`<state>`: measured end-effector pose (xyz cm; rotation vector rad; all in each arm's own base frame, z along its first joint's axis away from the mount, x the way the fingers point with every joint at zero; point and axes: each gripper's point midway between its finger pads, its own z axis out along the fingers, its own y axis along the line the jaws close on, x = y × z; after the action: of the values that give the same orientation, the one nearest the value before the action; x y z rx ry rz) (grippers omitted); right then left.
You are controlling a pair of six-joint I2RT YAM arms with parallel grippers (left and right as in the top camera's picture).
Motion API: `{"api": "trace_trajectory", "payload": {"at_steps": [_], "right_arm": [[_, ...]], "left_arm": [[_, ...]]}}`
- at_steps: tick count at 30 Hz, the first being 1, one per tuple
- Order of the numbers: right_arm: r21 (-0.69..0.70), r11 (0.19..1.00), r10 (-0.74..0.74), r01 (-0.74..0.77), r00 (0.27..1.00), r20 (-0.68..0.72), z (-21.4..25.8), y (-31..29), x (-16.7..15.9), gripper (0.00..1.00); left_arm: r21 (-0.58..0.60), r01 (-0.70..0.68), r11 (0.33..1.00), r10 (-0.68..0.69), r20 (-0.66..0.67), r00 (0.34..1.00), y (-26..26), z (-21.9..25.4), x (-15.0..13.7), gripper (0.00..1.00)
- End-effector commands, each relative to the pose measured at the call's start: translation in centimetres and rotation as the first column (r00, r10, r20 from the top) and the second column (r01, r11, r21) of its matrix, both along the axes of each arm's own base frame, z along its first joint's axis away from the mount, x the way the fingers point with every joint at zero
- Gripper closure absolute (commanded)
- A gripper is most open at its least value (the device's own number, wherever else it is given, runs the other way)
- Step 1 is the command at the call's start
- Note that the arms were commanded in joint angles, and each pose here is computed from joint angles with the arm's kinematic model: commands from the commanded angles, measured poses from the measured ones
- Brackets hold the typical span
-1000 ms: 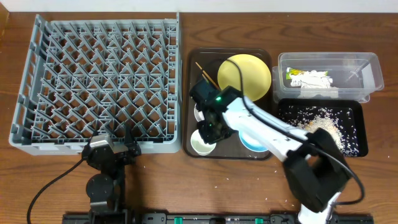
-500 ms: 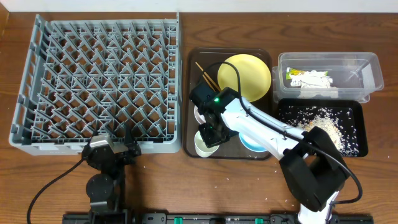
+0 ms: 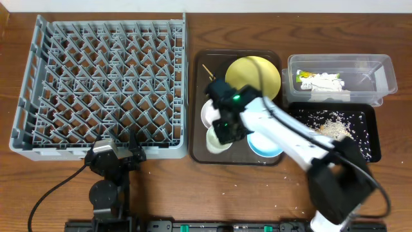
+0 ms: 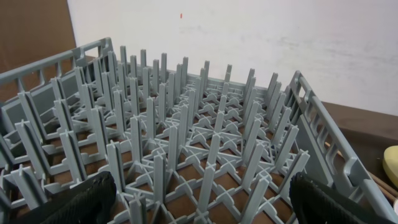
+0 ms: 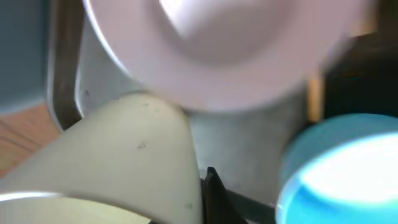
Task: Sort waste into correct bins and load items into the dishwasher
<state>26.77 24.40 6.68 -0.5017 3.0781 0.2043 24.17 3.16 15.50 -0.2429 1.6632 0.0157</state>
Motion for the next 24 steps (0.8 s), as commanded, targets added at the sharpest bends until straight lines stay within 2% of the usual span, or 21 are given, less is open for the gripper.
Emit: {"api": "trace_trajectory", "payload": {"at_steps": [1, 8, 18, 24], "right_arm": [[0.078, 0.997, -0.023, 0.017, 0.997, 0.079, 3.8, -1.1, 1.2, 0.99], [0.178, 0.984, -0.034, 0.017, 0.995, 0.093, 5.8, -1.1, 1.9, 0.99], [0.199, 0.98, -0.018, -0.001, 0.996, 0.093, 5.9, -0.7, 1.8, 0.99], [0.222, 0.975, -0.015, -0.006, 0.996, 0.091, 6.1, -0.3, 1.9, 0.99]], "left_arm": [[-0.016, -0.011, 1.0, 0.01, -0.042, 0.999, 0.2, -1.8, 0.0, 0.1], [-0.153, -0.03, 0.988, 0.027, -0.017, 0.999, 0.2, -1.6, 0.0, 0.1], [-0.216, -0.031, 0.976, 0.037, 0.021, 0.999, 0.2, 0.4, -0.3, 0.1], [-0.218, -0.041, 0.975, 0.036, -0.027, 0.999, 0.1, 1.7, -0.7, 0.1]]}}
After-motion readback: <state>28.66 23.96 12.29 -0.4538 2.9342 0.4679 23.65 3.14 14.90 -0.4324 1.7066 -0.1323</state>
